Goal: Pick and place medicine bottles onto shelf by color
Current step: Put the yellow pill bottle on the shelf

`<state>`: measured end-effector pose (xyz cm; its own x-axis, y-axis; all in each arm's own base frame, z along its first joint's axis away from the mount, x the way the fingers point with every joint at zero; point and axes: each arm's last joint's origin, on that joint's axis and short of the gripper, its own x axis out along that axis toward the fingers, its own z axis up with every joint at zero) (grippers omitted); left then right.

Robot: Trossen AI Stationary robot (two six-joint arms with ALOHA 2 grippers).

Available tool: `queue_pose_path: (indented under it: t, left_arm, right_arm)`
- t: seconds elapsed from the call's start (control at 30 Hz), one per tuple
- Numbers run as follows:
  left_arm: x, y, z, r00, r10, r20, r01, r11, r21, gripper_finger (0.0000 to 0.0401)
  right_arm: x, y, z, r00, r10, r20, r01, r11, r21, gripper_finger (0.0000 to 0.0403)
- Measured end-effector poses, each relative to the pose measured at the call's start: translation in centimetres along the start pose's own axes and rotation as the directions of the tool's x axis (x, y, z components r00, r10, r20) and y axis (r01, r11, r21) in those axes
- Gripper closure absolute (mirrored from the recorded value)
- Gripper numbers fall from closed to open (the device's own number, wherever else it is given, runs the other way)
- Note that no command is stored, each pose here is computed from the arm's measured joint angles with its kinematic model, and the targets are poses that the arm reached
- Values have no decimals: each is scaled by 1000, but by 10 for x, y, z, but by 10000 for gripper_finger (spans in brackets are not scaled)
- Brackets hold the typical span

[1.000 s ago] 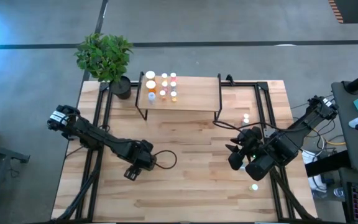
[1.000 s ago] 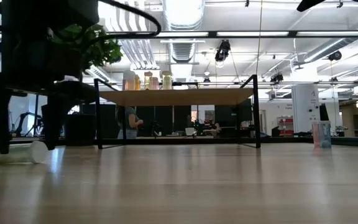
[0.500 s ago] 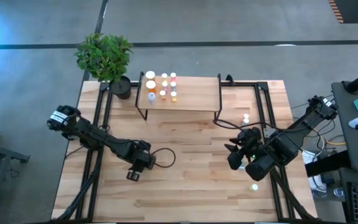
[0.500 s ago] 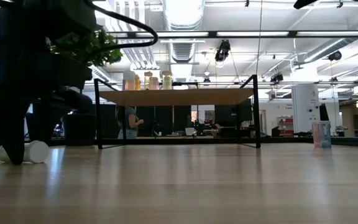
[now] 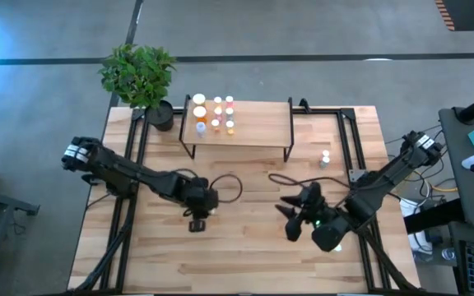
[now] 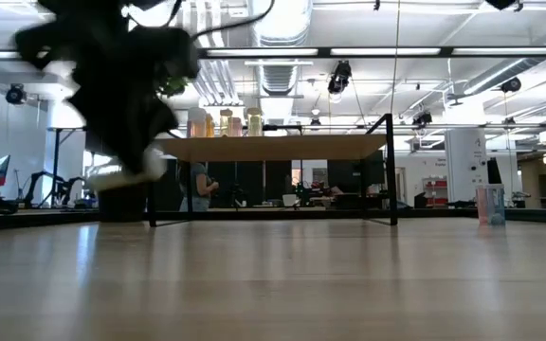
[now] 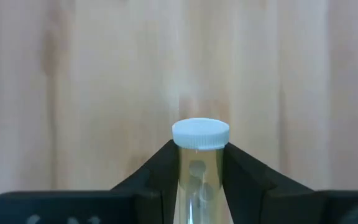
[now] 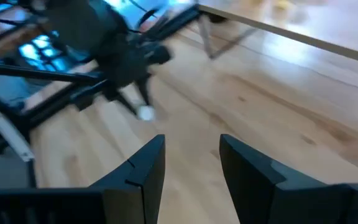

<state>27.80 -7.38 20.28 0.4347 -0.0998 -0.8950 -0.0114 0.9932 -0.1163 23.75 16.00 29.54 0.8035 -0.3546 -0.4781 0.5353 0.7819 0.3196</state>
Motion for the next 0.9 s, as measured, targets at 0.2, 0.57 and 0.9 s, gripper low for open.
queue_pose_path:
  t: [0.2, 0.57, 0.9]
  left_arm:
    - [-51, 5, 39, 962, -60, 267, 76, 996, -49, 315]
    - [-145, 11, 82, 452, -171, 875, 231, 970, 70, 315]
    - [-149, 8, 95, 287, -201, 937, 240, 962, 133, 315]
  right_arm:
    - [18, 19, -6, 998, 65, 20, -64, 997, -31, 259]
    - [38, 42, 36, 949, 257, 181, -245, 966, -84, 256]
    - [45, 47, 90, 900, 319, 297, -282, 946, -162, 170]
